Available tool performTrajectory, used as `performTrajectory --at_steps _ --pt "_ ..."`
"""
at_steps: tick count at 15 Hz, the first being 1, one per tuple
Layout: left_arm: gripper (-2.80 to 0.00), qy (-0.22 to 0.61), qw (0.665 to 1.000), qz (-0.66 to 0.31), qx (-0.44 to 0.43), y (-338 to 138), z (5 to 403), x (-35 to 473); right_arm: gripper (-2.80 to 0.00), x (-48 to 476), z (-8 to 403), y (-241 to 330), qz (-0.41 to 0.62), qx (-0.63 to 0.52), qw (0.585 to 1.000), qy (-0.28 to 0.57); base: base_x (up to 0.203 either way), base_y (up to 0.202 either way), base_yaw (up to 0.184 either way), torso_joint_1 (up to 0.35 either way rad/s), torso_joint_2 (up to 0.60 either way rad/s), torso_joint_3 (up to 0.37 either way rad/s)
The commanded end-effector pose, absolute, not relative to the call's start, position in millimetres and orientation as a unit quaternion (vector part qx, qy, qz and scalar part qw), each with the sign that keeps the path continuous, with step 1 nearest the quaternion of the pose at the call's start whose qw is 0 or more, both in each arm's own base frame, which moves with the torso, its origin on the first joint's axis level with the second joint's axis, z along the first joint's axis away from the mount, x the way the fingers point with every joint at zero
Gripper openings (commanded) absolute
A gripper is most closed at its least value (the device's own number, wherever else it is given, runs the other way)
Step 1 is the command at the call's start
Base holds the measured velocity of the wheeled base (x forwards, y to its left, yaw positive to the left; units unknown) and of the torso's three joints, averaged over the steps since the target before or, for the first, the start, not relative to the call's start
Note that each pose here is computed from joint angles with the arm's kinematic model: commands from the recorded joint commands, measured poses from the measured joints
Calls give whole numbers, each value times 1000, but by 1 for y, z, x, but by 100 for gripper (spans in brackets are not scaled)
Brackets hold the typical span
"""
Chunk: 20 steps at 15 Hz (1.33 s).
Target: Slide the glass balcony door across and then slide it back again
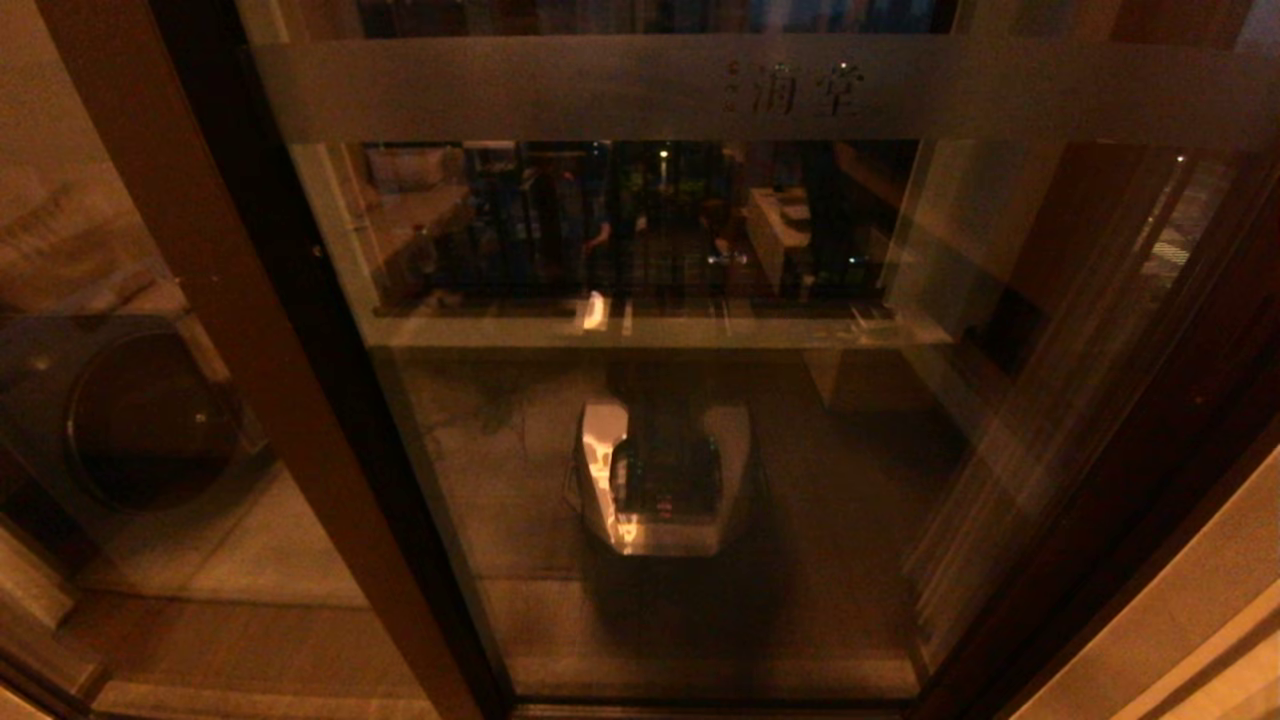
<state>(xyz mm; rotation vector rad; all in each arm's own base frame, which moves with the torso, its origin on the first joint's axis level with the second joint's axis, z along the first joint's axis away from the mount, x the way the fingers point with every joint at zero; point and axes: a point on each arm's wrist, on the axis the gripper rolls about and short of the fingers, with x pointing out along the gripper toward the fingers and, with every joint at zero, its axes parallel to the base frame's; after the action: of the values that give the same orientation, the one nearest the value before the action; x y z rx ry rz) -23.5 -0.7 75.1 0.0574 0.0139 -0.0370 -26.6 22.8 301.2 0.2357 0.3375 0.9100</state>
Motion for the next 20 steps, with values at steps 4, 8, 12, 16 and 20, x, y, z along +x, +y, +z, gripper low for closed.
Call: performTrajectory --at_steps 4,8,12,16,20 --pt "-280 7 999 -19 29 -1 75 -23 -280 -140 242 11 422 69 893 140 0 0 0 0 0 0" --pt "-280 8 999 -19 29 -1 75 -23 -280 -188 199 10 319 2 942 102 0 0 0 0 0 0" --pt "-280 7 999 -19 29 -1 75 -23 -280 -164 179 9 230 -68 965 106 0 0 0 0 0 0" --pt "-280 8 999 -19 29 -1 75 -23 -280 -80 138 5 115 -124 984 61 0 0 0 0 0 0" --pt "-280 7 999 -19 29 -1 75 -23 -280 -27 84 0 12 -142 990 4 0 0 0 0 0 0"
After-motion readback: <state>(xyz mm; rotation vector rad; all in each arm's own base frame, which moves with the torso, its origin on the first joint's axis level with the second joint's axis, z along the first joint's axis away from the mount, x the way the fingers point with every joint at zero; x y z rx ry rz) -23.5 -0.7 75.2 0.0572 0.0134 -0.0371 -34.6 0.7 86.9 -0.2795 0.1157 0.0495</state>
